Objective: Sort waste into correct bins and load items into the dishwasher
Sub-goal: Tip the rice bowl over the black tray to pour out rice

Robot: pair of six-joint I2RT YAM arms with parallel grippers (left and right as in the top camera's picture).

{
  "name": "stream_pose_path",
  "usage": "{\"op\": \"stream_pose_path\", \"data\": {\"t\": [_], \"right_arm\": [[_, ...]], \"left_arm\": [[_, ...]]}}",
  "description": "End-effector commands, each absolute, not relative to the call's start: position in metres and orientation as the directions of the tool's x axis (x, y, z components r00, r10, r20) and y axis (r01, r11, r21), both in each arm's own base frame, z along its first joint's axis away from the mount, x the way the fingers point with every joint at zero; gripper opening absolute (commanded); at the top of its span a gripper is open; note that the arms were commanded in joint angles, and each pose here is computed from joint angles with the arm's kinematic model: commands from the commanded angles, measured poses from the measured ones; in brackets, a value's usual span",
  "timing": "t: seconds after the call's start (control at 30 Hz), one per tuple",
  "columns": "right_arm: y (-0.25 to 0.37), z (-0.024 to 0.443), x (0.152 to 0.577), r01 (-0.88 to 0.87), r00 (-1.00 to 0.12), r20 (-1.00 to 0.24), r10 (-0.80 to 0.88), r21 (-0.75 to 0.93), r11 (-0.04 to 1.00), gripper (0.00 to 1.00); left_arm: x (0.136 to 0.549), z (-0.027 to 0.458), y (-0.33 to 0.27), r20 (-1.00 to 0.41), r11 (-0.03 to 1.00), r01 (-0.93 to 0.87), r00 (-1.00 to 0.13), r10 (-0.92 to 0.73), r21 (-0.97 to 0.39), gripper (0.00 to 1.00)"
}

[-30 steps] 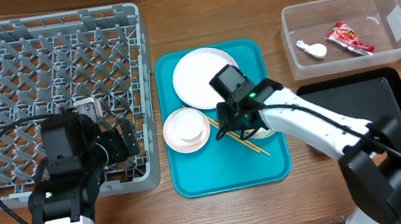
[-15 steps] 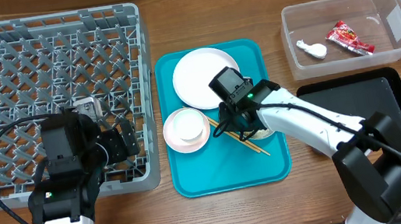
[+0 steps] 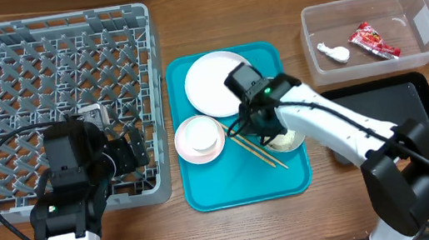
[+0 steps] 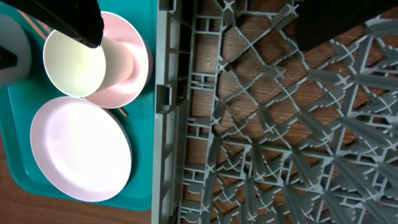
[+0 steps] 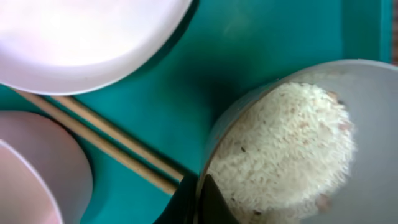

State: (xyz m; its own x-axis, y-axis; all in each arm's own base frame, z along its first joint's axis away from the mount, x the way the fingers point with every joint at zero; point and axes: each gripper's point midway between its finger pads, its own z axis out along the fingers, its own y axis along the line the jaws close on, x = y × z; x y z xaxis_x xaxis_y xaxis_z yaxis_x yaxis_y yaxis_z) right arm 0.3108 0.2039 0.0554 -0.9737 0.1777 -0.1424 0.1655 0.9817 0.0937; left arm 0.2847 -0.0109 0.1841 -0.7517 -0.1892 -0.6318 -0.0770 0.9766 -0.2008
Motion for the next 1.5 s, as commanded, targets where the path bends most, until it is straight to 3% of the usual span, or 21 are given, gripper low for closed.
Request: {"op": "stream_pose_path", "data": {"t": [0.0, 0.4, 0.73, 0.97, 1.2, 1.47], "right_arm": [[0.21, 0.078, 0.324, 0.126, -0.978, -0.148, 0.149, 0.156, 0.98, 0.04], [0.152, 0.164, 0.349, 0.123, -0.955, -0.188, 0.228, 0.449, 0.885, 0.04], [0.065, 0.171, 0.359, 0.204, -0.929, -0.136, 0.343, 0.585, 0.785, 0.04], [0.016, 0.17, 0.341, 0.179, -0.906, -0.095, 0.413, 0.797, 0.577, 0.04], [-0.01, 0.176, 0.332, 0.102, -0.872, -0.14, 0.468, 0.885, 0.455, 0.04], [-0.034, 0.2, 0.325, 0.005, -0.797, -0.119, 0.591, 0.979, 0.204, 0.04]], "left_arm": [[0.29, 0.196, -0.014, -0.652, 0.976, -0.06, -0.735, -0.187, -0.211, 1.0], [0.29, 0.196, -0.014, -0.652, 0.976, -0.06, -0.735, -0.187, -0.212, 1.0], [0.29, 0.196, -0.014, -0.652, 0.976, -0.06, -0.735, -0.187, -0.212, 1.0], [0.29, 0.196, -0.014, -0.652, 0.976, -0.06, -0.735, -0.187, -0.212, 1.0], [0.29, 0.196, -0.014, -0.652, 0.976, -0.06, -0.735, -0.187, -0.212, 1.0], [0.29, 0.196, -0.014, -0.652, 0.976, -0.06, -0.735, -0.187, -0.212, 1.0]]}}
